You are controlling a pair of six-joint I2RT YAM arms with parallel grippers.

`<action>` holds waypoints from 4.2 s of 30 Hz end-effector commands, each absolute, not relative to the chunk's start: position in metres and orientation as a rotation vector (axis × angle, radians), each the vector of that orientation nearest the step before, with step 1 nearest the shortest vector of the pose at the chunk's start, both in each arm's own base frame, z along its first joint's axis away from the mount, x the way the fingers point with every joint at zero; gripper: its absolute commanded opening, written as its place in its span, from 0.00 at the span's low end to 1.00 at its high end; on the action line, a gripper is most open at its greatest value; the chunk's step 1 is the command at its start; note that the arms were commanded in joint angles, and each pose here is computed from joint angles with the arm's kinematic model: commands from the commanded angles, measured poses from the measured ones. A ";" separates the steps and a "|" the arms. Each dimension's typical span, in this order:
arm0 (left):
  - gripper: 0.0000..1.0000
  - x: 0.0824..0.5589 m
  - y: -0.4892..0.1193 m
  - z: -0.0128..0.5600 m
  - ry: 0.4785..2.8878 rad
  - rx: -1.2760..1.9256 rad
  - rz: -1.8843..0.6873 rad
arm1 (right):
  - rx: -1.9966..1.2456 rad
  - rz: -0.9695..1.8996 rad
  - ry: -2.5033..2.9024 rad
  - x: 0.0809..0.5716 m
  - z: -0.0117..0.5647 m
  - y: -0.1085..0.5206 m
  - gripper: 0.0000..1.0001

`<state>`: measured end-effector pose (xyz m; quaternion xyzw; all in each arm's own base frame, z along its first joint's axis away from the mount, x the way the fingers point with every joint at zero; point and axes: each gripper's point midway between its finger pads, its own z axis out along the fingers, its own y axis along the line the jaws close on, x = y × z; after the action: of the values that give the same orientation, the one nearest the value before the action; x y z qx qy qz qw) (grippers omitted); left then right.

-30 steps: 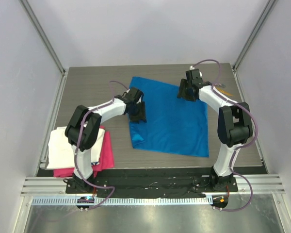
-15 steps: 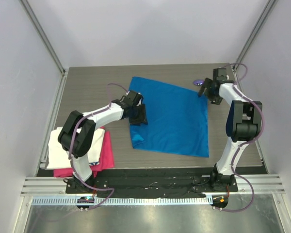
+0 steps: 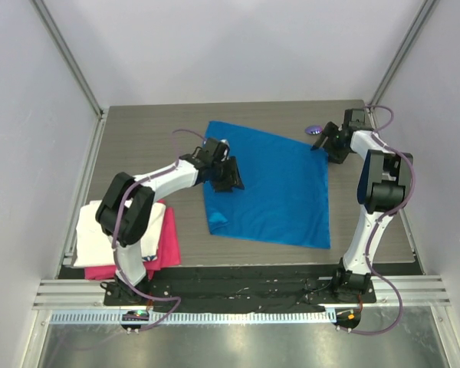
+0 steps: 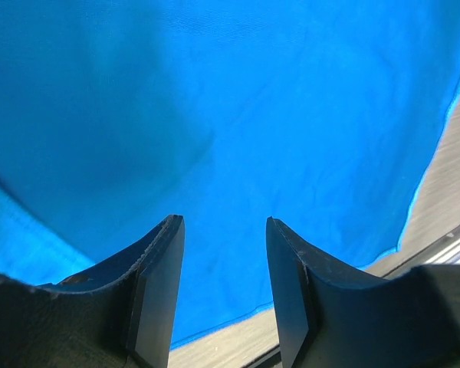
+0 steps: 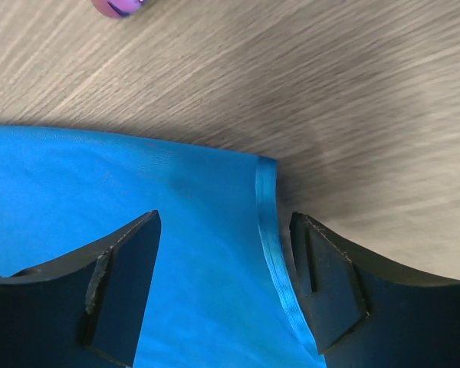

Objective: Fold the napkin into a case and place the utensils inside
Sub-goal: Flatten out the crumpled napkin at the center of the board.

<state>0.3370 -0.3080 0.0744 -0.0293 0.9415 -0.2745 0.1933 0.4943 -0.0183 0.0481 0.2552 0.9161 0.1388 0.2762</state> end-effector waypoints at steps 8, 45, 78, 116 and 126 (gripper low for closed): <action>0.52 0.333 -0.306 0.040 2.679 -0.168 -0.759 | 0.596 0.562 2.321 0.534 0.072 0.001 0.68; 0.52 0.292 -0.260 0.025 2.707 -0.201 -0.639 | 0.415 0.677 2.213 0.506 0.115 0.063 0.51; 0.48 0.264 -0.233 0.002 2.775 -0.220 -0.539 | 0.573 1.128 1.930 0.592 0.136 0.064 0.56; 0.48 0.262 -0.237 0.008 2.768 -0.209 -0.578 | 0.717 0.991 2.160 0.568 0.066 0.068 0.57; 0.45 0.255 -0.229 -0.001 2.793 -0.239 -0.535 | 0.578 1.079 2.036 0.621 0.094 0.089 0.35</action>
<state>0.2786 -0.2539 0.0276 -0.0719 0.9494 -0.2424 0.1862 0.5963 0.0748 0.0469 0.2774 0.8175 0.3924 0.3175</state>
